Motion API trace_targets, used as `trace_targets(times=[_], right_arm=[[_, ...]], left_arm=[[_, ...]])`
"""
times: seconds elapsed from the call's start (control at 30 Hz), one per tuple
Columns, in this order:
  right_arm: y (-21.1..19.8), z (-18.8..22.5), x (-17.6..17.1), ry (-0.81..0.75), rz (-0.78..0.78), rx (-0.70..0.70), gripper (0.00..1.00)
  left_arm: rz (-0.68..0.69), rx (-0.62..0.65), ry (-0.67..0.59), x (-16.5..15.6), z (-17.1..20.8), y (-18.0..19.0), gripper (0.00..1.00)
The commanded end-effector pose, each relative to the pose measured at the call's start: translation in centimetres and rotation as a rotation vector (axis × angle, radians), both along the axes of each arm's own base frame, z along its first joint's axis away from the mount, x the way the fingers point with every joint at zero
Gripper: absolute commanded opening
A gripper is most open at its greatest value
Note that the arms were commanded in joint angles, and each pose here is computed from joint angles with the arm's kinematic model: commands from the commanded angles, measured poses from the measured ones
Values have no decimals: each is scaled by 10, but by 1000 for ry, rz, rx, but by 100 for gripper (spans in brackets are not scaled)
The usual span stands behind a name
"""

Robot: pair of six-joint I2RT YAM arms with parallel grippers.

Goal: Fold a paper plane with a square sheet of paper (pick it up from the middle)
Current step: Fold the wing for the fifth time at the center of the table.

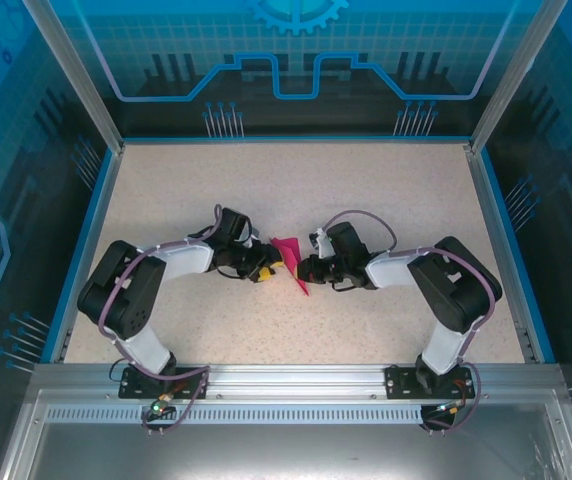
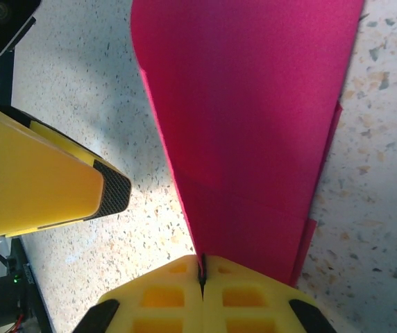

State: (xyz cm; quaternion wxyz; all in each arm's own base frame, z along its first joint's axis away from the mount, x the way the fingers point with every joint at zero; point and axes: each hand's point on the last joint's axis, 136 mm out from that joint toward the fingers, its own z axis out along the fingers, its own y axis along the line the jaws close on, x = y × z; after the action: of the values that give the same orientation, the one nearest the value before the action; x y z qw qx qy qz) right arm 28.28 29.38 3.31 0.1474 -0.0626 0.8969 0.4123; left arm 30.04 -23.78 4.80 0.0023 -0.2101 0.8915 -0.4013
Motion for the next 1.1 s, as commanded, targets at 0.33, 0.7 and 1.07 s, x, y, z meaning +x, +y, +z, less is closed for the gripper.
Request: trace_targets(times=[0.33, 0.7, 1.07], right_arm=[[-1, 2, -3, 70, 8, 48, 1], [-2, -9, -9, 107, 14, 55, 2], [-7, -23, -14, 128, 27, 15, 7]], left_arm=[[-41, -39, -44, 6, 2, -15, 36], [-49, -123, -67, 12, -1, -29, 30], [-46, -144, -56, 17, -10, -34, 25]])
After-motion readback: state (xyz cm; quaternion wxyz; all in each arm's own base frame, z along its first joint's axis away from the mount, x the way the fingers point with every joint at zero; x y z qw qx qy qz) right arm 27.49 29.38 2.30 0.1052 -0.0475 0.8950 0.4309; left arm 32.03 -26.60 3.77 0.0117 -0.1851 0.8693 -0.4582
